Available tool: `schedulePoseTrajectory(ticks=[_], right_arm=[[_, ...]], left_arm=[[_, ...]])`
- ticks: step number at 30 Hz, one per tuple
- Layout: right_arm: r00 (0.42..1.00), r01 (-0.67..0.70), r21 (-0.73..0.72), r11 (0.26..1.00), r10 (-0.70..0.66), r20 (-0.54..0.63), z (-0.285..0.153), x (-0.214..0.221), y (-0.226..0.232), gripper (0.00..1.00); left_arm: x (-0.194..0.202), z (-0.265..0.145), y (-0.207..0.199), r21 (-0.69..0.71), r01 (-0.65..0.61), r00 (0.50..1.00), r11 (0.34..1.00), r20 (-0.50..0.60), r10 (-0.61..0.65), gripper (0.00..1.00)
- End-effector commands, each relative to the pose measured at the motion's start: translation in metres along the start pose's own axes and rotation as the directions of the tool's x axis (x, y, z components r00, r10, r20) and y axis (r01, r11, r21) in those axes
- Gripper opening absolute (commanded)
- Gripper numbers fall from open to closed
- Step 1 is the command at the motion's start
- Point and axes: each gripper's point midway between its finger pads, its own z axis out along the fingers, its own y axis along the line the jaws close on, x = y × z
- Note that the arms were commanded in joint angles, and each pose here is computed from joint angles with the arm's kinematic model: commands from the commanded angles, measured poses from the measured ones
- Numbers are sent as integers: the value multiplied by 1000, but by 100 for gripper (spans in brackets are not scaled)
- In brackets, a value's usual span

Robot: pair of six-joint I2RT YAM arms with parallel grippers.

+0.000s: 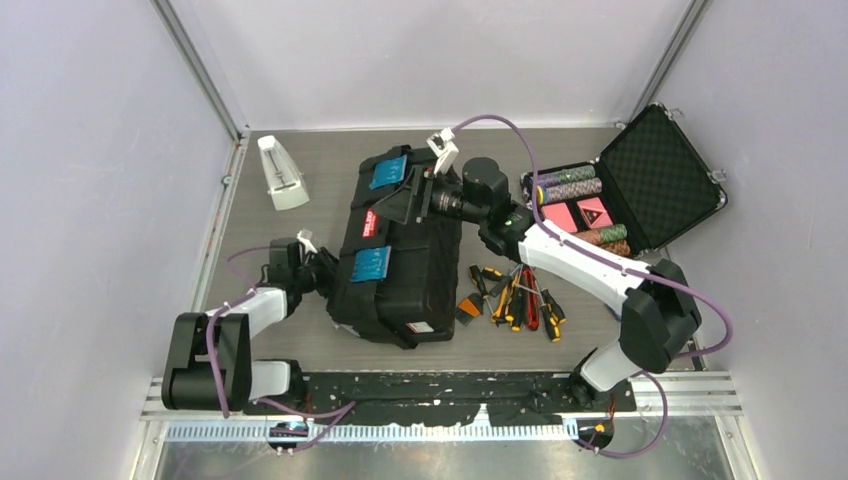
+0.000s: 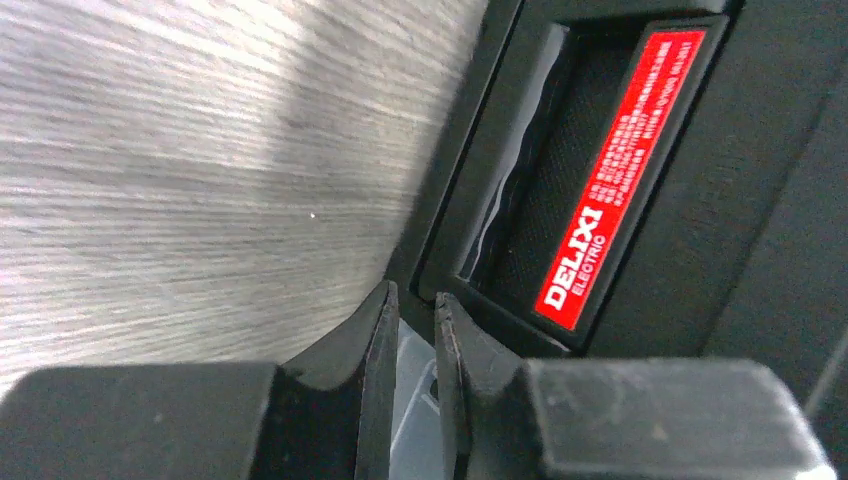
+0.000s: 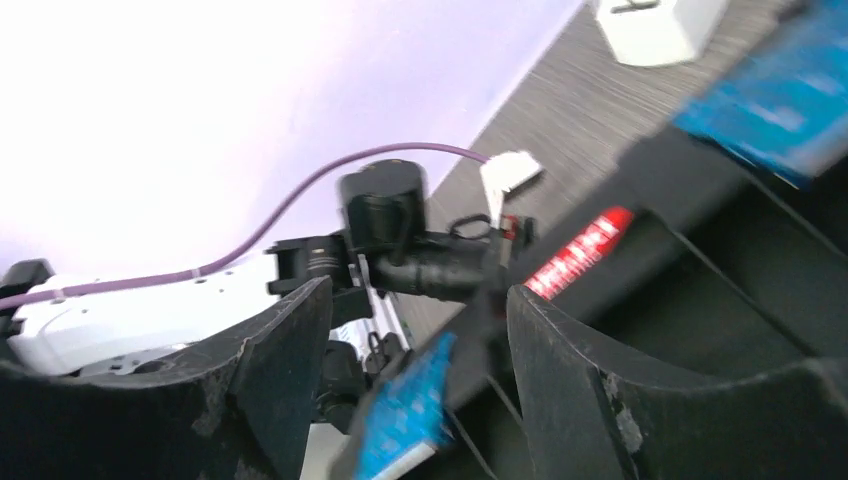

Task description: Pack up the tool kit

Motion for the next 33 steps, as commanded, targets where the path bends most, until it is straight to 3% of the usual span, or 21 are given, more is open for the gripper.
schedulePoseTrajectory(ticks=[1, 8, 11, 15, 20, 25, 28, 33], right_arm=[[995, 95, -8, 995, -94, 23, -4, -12, 23, 69], [992, 125, 69, 990, -126, 7, -5, -7, 3, 69], [988, 151, 92, 984, -151, 0, -10, -10, -1, 70], [979, 199, 119, 973, -202, 14, -24, -28, 8, 71], [972, 232, 191, 954, -233, -18, -51, -28, 10, 73], [973, 231, 237, 944, -229, -37, -71, -11, -3, 72], [978, 209, 183, 961, -207, -31, -78, -5, 13, 71], [982, 184, 97, 978, -177, -72, -79, 25, 35, 71]], left_arm=[[17, -5, -24, 72, -55, 994, 996, -86, 61, 20], [6, -13, -44, 99, -78, 996, 992, -38, 82, 21], [0, -21, -47, 75, -114, 993, 991, 1, 114, 27], [-10, -38, -47, -17, -187, 980, 982, 62, 188, 45], [-27, -77, -58, -134, -308, 929, 942, 171, 328, 81], [-21, -113, -83, -234, -464, 836, 854, 202, 509, 99], [-12, -125, -95, -254, -517, 799, 818, 201, 567, 100], [8, -118, -100, -193, -532, 811, 825, 166, 562, 99]])
